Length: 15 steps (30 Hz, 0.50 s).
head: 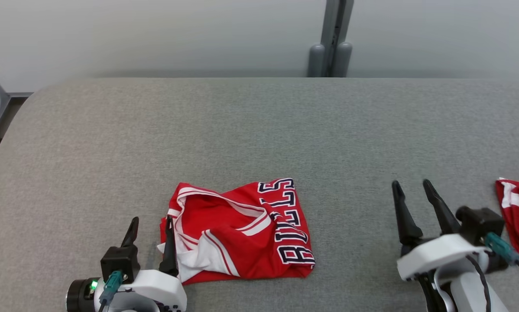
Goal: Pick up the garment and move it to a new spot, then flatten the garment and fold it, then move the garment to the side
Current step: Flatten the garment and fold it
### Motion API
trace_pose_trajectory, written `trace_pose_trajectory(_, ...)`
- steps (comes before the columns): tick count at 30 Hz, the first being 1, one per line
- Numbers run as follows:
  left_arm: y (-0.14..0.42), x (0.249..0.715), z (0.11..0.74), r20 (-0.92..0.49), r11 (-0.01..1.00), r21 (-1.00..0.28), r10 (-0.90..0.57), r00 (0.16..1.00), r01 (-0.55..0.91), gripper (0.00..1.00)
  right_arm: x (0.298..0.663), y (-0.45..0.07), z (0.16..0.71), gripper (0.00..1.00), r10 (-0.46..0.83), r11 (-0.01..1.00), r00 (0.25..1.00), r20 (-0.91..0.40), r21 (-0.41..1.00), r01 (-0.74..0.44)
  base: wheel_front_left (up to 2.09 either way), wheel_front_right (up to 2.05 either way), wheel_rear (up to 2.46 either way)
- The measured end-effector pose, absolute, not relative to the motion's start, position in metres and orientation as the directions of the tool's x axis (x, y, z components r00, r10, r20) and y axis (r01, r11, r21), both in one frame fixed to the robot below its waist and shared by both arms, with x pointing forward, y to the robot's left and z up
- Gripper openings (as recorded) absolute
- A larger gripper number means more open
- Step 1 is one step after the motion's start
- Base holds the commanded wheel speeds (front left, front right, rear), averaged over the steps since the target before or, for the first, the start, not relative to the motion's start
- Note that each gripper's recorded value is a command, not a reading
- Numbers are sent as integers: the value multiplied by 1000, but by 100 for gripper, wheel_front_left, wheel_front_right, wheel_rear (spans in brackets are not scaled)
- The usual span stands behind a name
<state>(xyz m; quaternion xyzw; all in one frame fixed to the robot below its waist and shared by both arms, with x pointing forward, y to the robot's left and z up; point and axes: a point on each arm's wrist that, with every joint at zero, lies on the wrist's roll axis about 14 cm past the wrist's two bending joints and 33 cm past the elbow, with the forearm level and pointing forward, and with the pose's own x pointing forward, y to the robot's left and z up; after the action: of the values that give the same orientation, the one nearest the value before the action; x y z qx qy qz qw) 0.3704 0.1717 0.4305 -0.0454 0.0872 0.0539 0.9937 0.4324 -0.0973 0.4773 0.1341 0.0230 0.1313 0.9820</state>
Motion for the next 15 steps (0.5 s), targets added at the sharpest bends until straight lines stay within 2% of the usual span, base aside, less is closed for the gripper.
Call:
trace_pose_trajectory(3, 173, 369, 430, -178, 990, -72, 108, 978, -123, 100, 414, -118, 462, 100, 214, 949, 975, -52, 247, -195, 0, 0, 0)
trace_pose_trajectory(9, 177, 364, 428, -182, 988, -68, 123, 976, -137, 100, 398, -120, 448, 100, 208, 949, 974, -93, 260, -178, 0, 0, 0)
trace_pose_trajectory(12, 179, 363, 427, -184, 988, -68, 126, 975, -141, 100, 397, -106, 449, 100, 249, 939, 965, -88, 264, -218, 0, 0, 0)
trace_pose_trajectory(15, 181, 362, 426, -186, 987, -68, 131, 974, -146, 100, 397, -73, 463, 100, 346, 907, 937, -42, 269, -323, 0, 0, 0)
